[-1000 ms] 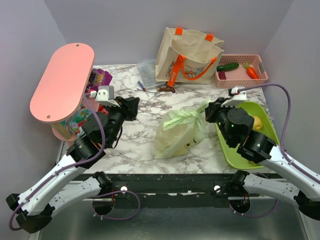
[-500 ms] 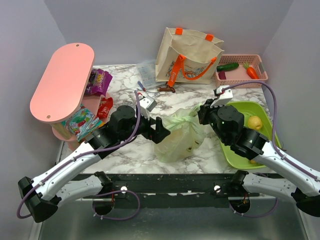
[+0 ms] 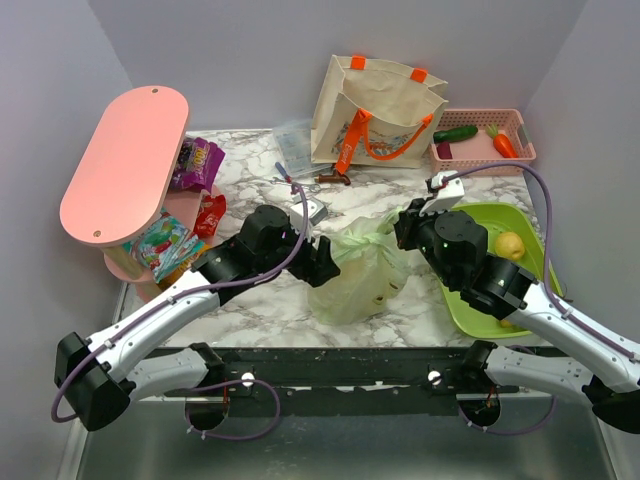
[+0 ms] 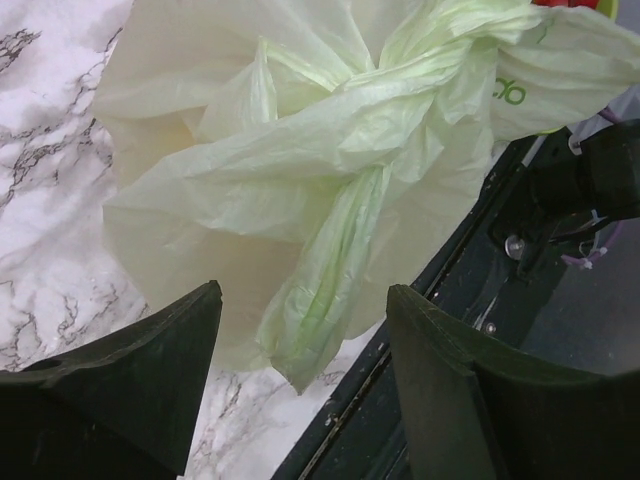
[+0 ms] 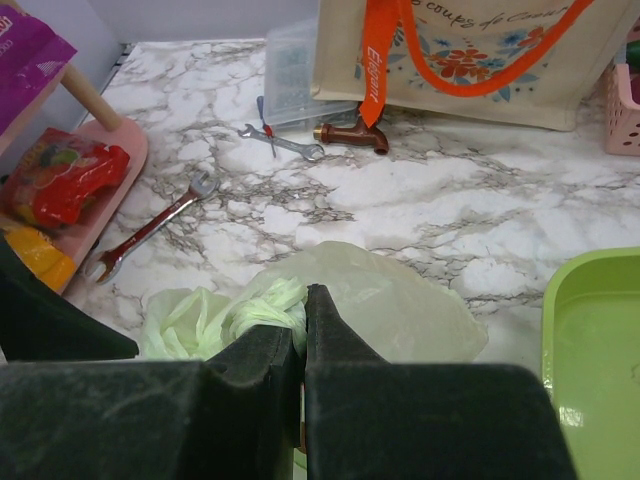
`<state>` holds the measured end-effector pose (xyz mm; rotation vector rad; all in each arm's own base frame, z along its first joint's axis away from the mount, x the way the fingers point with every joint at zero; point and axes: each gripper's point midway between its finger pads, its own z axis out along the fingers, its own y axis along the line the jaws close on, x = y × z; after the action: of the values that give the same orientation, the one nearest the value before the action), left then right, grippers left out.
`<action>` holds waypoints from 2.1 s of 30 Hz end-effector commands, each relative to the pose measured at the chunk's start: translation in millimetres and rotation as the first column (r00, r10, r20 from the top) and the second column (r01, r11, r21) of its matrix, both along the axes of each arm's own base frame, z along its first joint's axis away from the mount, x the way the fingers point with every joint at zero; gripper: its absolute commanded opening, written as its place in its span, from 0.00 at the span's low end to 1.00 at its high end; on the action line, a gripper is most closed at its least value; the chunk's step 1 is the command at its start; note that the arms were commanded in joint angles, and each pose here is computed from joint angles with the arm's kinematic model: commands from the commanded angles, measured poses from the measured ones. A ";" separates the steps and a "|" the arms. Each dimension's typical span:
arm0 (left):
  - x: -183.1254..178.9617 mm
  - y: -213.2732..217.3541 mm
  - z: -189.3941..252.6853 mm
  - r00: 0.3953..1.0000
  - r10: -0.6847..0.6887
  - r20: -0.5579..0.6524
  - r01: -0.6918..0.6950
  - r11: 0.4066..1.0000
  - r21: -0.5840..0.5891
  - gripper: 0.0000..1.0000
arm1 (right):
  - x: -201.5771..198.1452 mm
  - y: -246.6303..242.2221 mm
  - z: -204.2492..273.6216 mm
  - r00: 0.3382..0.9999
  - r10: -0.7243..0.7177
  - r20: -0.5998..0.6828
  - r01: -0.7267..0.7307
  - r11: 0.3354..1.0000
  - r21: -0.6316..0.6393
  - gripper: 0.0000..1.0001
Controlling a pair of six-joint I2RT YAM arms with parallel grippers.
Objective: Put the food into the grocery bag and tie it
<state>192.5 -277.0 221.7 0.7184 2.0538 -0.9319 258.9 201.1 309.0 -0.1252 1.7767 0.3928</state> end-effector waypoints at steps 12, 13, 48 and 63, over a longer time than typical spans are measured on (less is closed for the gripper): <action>-1.4 6.8 51.0 0.996 0.023 0.092 -0.015 0.996 -0.084 0.00 | 0.6 -8.3 -3.6 0.998 -0.053 -0.024 0.053 0.999 0.010 0.01; -1.0 10.5 61.1 0.994 0.042 0.102 -0.033 0.995 -0.092 0.00 | 1.8 -10.5 0.0 0.997 -0.072 -0.021 0.073 0.997 0.024 0.01; -39.0 87.8 -14.0 0.947 0.314 -0.066 -0.318 0.946 -0.060 0.00 | -26.5 -32.3 -113.7 0.964 -0.125 -0.234 0.131 0.991 0.010 0.01; -58.2 93.8 -54.9 0.926 0.329 -0.184 -0.343 0.938 -0.049 0.00 | -30.5 -44.0 -143.1 0.931 -0.201 -0.303 0.188 0.980 -0.073 0.01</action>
<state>136.1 -201.4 189.6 0.2984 2.0776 -1.0034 218.5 207.6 183.6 0.0400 2.0710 0.5464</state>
